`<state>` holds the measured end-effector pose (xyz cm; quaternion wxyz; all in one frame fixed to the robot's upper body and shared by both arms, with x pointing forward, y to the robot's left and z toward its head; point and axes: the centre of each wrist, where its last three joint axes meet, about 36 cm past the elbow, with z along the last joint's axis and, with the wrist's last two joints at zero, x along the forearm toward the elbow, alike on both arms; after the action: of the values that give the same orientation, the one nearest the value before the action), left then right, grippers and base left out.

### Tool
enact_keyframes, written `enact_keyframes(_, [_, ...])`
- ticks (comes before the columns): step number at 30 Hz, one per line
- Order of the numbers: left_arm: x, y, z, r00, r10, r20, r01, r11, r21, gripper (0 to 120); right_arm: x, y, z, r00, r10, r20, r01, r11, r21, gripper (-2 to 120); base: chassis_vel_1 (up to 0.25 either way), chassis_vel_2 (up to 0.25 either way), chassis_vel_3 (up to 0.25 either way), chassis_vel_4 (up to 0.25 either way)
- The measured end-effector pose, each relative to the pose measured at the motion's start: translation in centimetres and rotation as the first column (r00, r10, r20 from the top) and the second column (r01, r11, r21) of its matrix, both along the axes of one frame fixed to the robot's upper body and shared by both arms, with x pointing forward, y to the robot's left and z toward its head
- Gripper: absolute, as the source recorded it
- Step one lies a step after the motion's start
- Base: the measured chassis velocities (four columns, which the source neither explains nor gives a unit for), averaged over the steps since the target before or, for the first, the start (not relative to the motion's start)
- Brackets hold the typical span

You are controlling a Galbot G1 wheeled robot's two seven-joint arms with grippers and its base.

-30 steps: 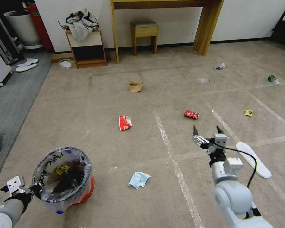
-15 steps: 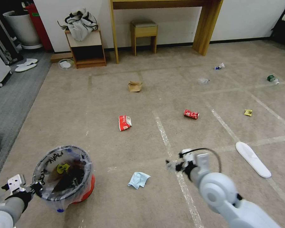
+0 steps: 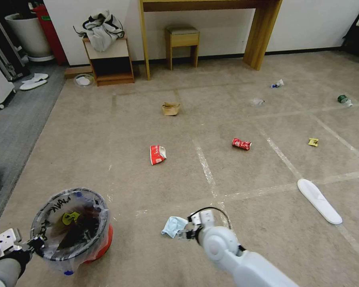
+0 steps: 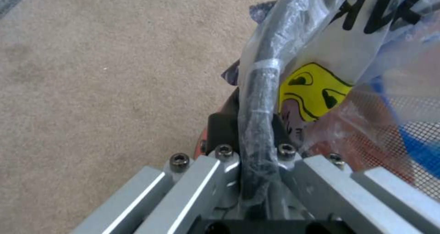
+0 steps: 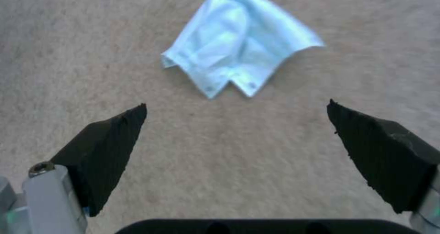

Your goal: Pick up the trash bin and place the garbage on the floor into it.

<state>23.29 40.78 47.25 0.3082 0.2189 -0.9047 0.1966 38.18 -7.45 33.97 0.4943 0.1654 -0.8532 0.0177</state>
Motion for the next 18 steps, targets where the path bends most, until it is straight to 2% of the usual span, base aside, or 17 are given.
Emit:
enact_keyframes(10, [-0.8,0.3,0.3,1.0,0.018,0.001,-0.018,1.0,0.013,1,1.4,2.4,-3.3,0.999,0.04,-0.021,-0.041,0.999,-0.024,100,0.0,0.0,0.0,0.0])
enact_keyframes(18, [-0.8,0.5,0.0,1.0,0.023,0.0,-0.023,1.0,0.01,1,2.5,3.0,-4.7,0.999,0.038,0.017,-0.037,0.998,-0.048,100,0.0,0.0,0.0,0.0])
